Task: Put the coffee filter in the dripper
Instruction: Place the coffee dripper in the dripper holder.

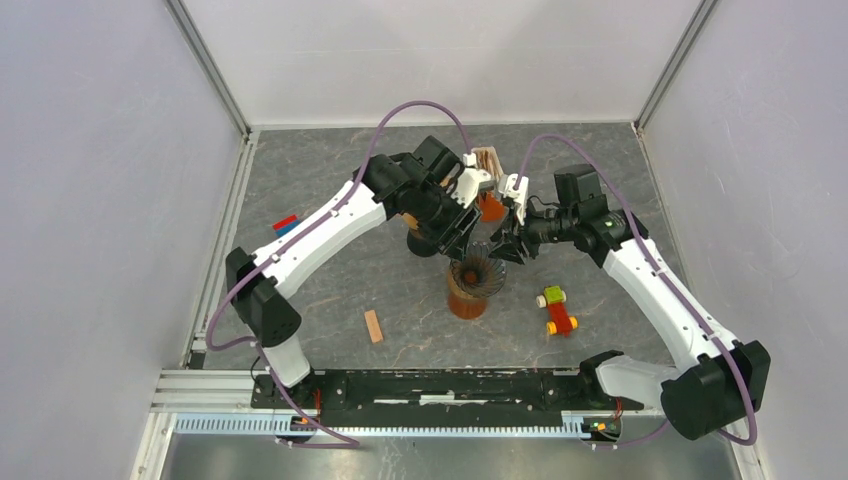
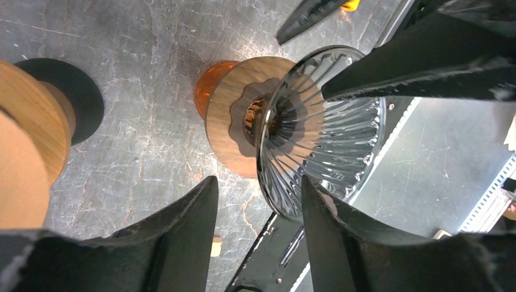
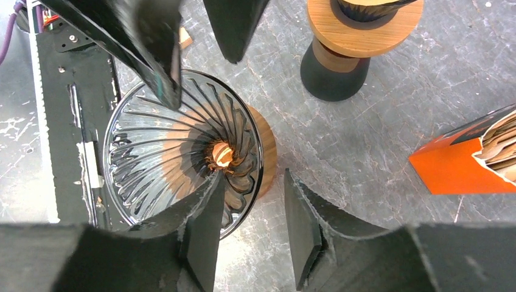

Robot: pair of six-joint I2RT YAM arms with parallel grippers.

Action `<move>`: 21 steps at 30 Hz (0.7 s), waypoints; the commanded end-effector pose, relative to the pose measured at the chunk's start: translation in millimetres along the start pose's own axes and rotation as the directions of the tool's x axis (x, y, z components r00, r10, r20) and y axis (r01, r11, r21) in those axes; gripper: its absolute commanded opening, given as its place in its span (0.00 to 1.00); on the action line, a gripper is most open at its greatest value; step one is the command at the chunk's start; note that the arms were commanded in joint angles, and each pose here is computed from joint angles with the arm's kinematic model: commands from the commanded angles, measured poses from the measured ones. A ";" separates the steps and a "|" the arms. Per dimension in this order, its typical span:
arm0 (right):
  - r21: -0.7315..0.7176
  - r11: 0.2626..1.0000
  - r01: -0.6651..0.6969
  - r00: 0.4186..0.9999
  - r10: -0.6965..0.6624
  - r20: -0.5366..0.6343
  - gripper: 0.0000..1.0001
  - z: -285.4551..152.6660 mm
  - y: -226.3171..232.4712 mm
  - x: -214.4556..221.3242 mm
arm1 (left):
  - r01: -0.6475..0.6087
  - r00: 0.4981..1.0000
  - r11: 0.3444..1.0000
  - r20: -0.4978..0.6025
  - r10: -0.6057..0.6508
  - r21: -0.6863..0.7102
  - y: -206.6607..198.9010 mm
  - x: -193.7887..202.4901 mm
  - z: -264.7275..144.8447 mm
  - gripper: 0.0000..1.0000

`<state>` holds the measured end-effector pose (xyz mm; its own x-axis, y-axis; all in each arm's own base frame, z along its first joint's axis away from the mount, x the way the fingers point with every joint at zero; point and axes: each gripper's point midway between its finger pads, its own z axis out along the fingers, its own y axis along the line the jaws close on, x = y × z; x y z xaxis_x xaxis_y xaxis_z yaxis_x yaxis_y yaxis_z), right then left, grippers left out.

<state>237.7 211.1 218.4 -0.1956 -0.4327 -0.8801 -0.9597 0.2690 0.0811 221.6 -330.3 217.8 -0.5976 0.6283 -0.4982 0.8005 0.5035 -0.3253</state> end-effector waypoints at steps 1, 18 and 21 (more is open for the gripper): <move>0.047 0.998 0.053 0.998 -0.054 0.029 0.48 -9.9 -2.9 -15.8 | -0.025 0.994 1.000 0.106 0.026 -0.015 -10.2 -11.5 -29.5 0.61; 0.016 0.999 0.039 0.997 -0.038 -0.071 0.54 -12.0 -0.6 7.0 | -0.008 0.997 1.000 0.079 0.006 0.020 -8.5 -1.0 -10.3 0.41; 0.014 0.999 0.032 0.995 -0.030 -0.094 0.54 -11.6 -1.8 11.0 | -0.007 0.997 1.000 0.079 0.005 0.023 -8.9 -2.6 -9.2 0.39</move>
<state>229.2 199.5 206.0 -0.2099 -0.4970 -0.8420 -0.9600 0.2679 0.0811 210.8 -317.9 218.8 -0.5861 0.6151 -0.5274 0.8073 0.4985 -0.3159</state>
